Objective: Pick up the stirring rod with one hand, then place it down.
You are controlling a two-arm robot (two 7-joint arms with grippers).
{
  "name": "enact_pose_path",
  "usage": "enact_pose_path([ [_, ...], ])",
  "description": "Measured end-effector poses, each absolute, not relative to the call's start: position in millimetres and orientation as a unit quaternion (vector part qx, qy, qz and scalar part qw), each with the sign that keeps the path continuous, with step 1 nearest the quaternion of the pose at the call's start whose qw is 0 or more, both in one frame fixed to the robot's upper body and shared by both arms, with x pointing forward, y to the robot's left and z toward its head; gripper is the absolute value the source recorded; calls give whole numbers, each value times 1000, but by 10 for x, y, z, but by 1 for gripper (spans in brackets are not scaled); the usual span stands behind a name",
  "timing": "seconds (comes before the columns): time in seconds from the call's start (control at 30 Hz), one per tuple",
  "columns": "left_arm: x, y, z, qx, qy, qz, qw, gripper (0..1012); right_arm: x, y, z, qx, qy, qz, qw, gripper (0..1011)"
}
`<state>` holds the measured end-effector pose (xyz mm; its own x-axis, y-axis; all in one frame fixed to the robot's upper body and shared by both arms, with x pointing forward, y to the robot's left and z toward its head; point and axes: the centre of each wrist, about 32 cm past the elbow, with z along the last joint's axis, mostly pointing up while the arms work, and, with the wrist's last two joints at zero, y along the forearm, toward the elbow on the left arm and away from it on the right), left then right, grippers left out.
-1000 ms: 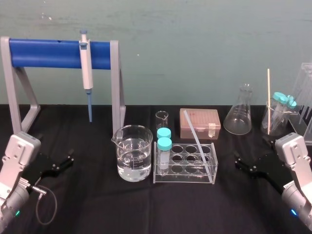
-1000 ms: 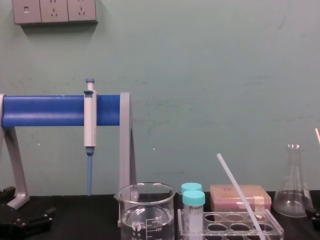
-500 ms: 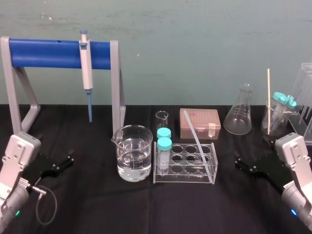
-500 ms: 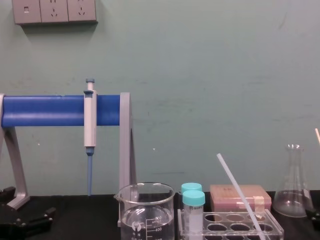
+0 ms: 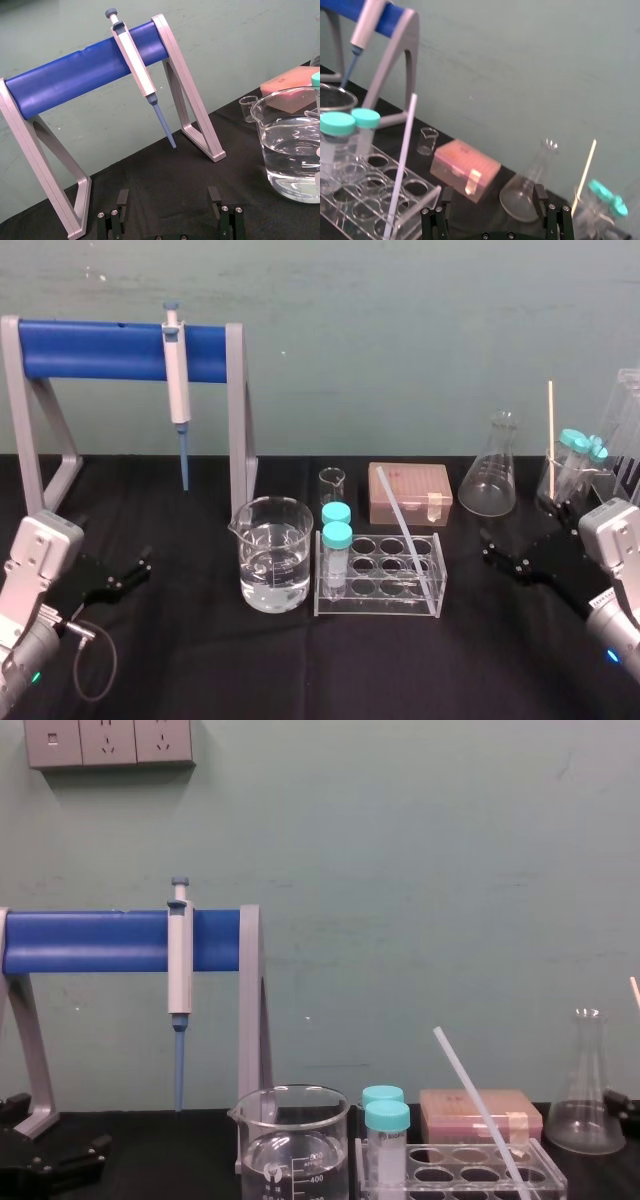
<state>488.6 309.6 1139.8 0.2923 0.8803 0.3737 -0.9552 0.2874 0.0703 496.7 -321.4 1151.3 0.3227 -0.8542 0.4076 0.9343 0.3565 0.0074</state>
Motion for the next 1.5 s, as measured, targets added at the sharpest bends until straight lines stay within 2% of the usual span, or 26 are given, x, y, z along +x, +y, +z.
enact_pose_path([
  [0.27, 4886, 3097, 11398, 141, -132, 580, 791, 1000, 5136, -3226, 11607, -94, -202, -509, 831, 1000],
  [0.63, 4886, 3097, 11398, 141, -132, 580, 791, 1000, 5434, -3203, 11647, -70, -200, -449, 868, 1000],
  [1.1, 4886, 3097, 11398, 142, -132, 580, 791, 1000, 5793, -3059, 11622, -27, -136, -385, 912, 1000],
  [1.5, 4886, 3096, 11398, 141, -132, 580, 791, 1000, 6026, -2975, 11612, 7, -55, -361, 931, 1000],
])
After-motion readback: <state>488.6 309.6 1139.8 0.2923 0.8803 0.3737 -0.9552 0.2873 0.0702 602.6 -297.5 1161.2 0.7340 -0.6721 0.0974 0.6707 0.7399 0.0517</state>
